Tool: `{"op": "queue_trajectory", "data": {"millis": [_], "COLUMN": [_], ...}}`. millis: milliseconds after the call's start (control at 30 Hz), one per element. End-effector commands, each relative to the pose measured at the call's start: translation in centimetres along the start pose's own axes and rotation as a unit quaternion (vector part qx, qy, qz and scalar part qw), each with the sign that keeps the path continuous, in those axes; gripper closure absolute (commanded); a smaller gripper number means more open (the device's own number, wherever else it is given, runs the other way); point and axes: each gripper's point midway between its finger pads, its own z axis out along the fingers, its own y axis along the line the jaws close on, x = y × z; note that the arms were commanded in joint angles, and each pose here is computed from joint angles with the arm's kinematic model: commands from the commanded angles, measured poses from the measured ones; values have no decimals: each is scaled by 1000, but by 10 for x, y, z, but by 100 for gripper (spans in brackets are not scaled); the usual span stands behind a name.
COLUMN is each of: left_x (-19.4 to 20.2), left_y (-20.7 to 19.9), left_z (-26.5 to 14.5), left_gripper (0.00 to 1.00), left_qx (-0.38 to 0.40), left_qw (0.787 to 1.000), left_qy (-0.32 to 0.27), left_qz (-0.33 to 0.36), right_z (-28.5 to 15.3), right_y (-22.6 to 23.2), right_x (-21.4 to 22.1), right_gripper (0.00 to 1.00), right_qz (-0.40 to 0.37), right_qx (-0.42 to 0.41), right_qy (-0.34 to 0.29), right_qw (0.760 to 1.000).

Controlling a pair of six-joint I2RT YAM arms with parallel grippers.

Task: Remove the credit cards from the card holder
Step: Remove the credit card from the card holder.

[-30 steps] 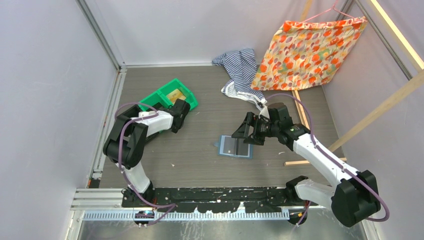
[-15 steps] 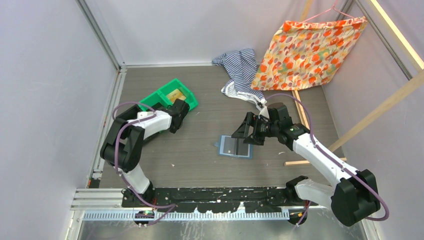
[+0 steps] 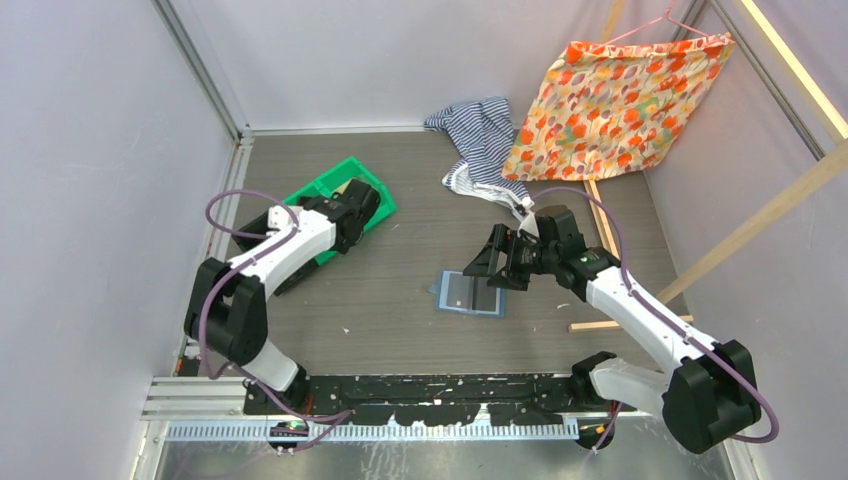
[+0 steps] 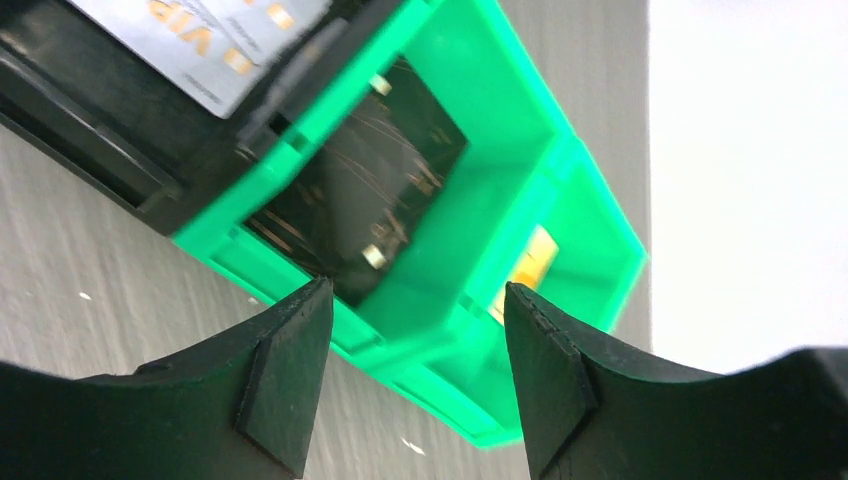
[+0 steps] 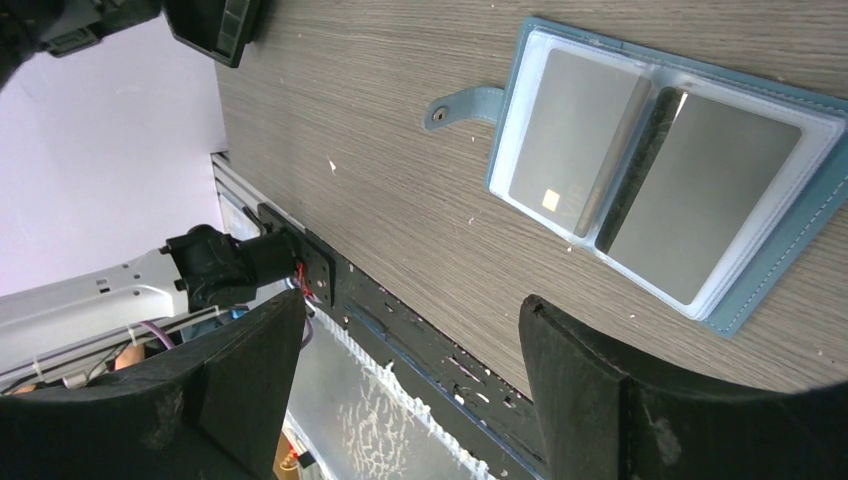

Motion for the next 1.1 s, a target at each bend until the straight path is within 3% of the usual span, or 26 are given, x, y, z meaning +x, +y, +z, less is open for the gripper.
{"op": "queue_trajectory", "data": {"millis": [0, 133, 233, 300, 433, 500, 633, 733, 933, 1067], "left_x": [-25, -5, 28, 60, 110, 130, 162, 179, 202, 218], "left_y": [-55, -80, -82, -75, -42, -20, 16, 28, 44, 58], "left_z": [-50, -97, -128, -156, -206, -227, -257, -267, -262, -267], "left_gripper": [35, 37, 39, 43, 47, 49, 50, 50, 49, 50], "left_qx": [92, 184, 263, 332, 426, 444, 453, 448, 427, 418], "left_qw": [996, 971, 920, 859, 733, 673, 579, 548, 527, 502], "left_qy": [3, 59, 143, 234, 390, 459, 558, 590, 603, 626], "left_qz": [-13, 143, 252, 311, 359, 373, 385, 388, 421, 426], "right_z": [-10, -12, -10, -8, 3, 11, 26, 33, 39, 39], "right_y": [9, -5, -21, -30, -40, -45, -54, -68, -86, -97], "right_x": [-12, -19, -24, -26, -28, -30, -34, -39, -36, -35], "right_gripper": [18, 18, 18, 19, 22, 27, 44, 54, 65, 69], "right_qz": [-26, -22, -15, -6, 24, 42, 68, 75, 73, 69], "right_qx": [-5, 39, 79, 96, 103, 101, 108, 134, 173, 198], "right_qy": [-32, -56, -72, -79, -89, -91, -94, -100, -84, -80], "right_qw": [999, 997, 994, 992, 990, 990, 987, 983, 979, 975]}}
